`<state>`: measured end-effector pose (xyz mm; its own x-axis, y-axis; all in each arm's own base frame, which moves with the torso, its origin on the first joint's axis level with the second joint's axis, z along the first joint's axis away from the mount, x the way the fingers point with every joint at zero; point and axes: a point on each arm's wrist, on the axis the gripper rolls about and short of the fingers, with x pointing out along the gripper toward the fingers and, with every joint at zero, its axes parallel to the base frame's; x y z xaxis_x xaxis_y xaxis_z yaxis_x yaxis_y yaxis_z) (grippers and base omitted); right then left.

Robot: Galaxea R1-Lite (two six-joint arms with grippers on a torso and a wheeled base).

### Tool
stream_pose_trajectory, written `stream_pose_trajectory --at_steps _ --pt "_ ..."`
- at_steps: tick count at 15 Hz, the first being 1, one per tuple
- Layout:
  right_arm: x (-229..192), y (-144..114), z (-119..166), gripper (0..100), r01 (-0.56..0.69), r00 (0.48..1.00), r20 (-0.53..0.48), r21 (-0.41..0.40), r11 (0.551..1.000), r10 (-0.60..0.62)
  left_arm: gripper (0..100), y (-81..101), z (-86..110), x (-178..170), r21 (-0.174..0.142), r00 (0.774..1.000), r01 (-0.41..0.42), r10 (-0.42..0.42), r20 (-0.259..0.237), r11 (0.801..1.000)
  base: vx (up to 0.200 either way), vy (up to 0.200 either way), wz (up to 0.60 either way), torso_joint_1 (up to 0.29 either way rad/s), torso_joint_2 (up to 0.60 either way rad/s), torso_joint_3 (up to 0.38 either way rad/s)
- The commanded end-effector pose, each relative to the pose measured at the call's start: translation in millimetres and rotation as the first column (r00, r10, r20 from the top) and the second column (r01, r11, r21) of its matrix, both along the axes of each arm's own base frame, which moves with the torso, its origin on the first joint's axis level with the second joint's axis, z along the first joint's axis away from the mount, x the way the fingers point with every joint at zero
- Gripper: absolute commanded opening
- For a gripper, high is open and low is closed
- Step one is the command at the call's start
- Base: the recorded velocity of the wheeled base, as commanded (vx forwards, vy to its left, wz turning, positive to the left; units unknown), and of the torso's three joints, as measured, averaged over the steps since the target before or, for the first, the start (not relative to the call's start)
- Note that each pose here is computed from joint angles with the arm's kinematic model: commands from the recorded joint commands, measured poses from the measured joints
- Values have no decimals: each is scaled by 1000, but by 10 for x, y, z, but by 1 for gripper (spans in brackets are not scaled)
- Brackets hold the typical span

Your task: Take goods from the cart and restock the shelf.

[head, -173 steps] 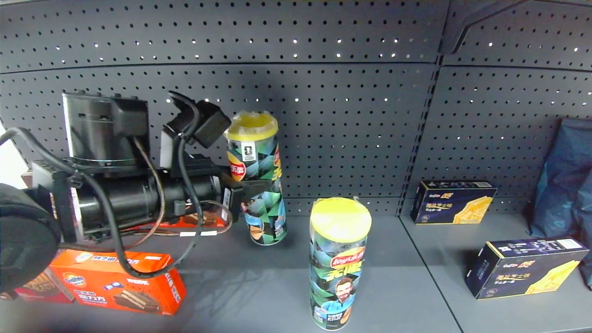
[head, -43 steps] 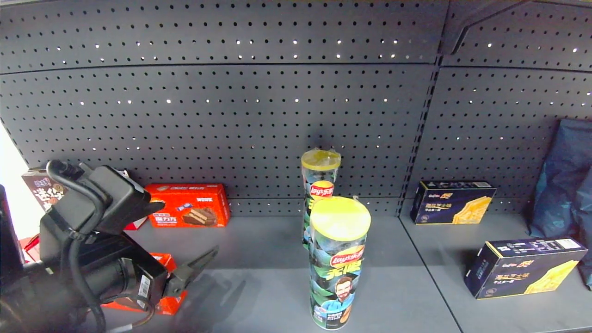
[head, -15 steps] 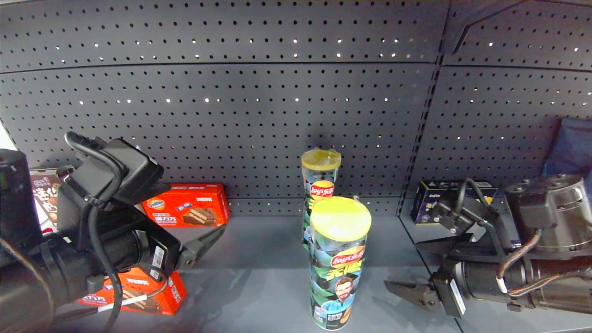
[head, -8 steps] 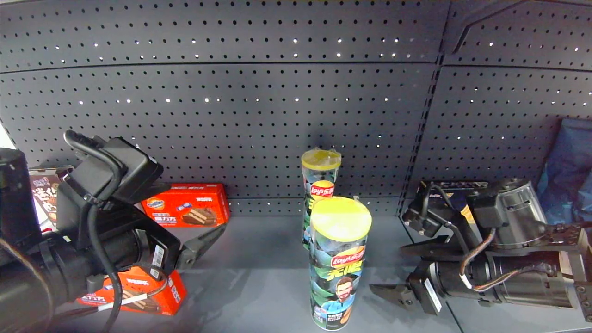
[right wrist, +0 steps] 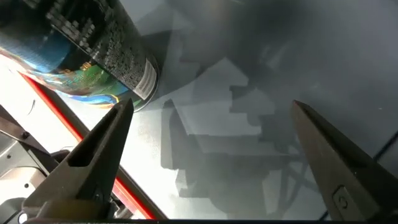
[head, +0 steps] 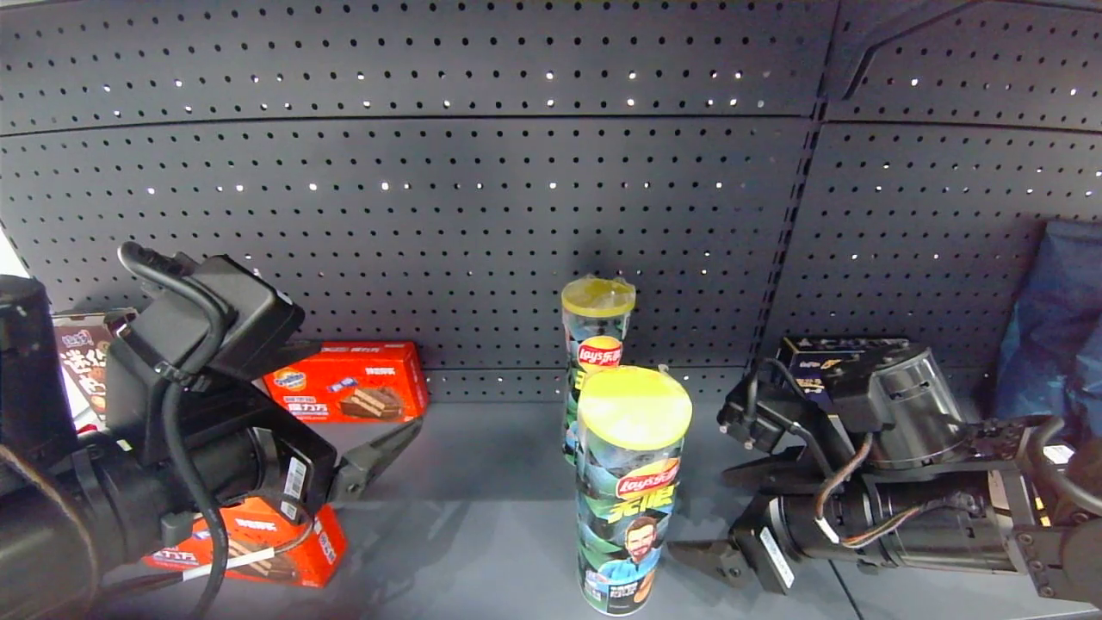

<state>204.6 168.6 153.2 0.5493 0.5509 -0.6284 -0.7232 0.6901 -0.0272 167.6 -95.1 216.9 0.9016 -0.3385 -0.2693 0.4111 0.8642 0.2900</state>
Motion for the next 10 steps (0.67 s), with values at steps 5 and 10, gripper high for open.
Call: stream_pose_trajectory --at_steps 5,10 --pt "-6 97 -31 100 -30 1000 -7 -6 1000 30 100 -1 -2 4 0 1000 -1 1 -1 1000 0 0 0 0 0 0" --pt "-36 120 -42 100 -43 999 -12 -8 999 43 100 1 -2 5 0 1000 -2 2 -1 1000 0 0 0 0 0 0"
